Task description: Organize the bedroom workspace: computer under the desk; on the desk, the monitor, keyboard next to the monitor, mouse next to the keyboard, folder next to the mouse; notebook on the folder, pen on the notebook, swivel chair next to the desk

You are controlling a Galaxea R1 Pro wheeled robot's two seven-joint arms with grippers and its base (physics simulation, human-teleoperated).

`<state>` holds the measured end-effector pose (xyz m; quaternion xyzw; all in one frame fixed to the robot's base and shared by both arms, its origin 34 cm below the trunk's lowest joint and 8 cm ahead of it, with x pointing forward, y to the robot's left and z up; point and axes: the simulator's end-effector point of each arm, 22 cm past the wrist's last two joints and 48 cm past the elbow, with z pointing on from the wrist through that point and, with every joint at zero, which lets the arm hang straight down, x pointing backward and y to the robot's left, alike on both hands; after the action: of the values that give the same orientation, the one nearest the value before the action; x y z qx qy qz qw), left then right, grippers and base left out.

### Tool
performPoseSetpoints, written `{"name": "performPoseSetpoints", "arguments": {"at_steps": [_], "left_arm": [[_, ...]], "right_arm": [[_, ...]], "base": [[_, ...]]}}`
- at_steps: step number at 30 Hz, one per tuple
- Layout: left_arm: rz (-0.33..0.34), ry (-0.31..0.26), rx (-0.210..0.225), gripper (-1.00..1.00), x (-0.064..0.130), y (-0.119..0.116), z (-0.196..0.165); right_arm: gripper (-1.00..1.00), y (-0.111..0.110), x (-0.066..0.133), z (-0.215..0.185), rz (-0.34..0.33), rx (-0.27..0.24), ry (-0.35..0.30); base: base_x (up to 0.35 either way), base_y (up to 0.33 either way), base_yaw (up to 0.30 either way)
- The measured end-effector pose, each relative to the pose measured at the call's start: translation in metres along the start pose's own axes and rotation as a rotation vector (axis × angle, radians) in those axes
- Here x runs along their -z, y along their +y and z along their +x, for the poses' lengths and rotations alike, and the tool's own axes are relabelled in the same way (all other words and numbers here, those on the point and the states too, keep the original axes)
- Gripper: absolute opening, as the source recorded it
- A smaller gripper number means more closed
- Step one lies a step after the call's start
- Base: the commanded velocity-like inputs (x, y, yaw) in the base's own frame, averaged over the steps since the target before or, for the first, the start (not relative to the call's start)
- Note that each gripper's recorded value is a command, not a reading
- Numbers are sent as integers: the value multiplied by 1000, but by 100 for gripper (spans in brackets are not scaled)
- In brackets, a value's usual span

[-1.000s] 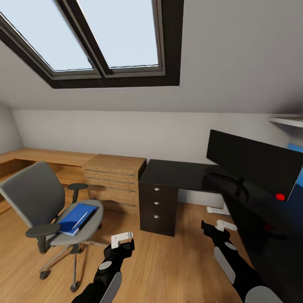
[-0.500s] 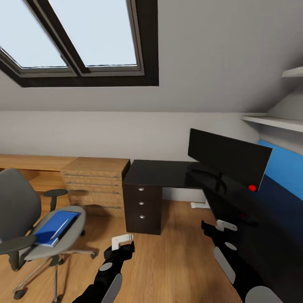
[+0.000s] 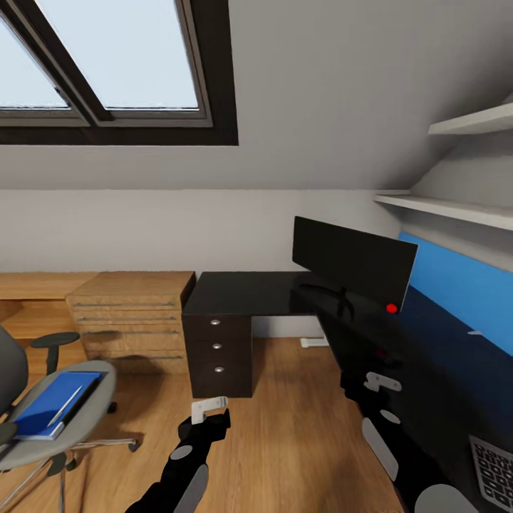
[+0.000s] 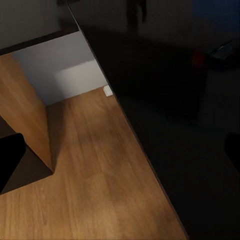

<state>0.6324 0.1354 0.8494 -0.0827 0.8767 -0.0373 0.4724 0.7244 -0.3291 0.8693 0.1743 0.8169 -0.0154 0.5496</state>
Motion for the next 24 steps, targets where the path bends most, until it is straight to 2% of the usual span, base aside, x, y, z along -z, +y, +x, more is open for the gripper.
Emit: {"name": "performPoseSetpoints", "arguments": {"at_steps": [10,15,19,24], "left_arm": [[-1,0,0,100,0,1,0],[-11,6,-1,100,-1,5,2],[-17,14,-3,100,-2,8,6],[-18,16,-3,100,-3,9,8]], "right_arm": [[100,0,0,0,-1,0,-1],[100,0,0,-1,0,-1,-1],[100,0,0,0,1,-1,-1],[100,1,1,0,-1,2,-1]], "base": [[0,0,-16],[2,0,-221],[199,0,-244],[287,0,-95]]}}
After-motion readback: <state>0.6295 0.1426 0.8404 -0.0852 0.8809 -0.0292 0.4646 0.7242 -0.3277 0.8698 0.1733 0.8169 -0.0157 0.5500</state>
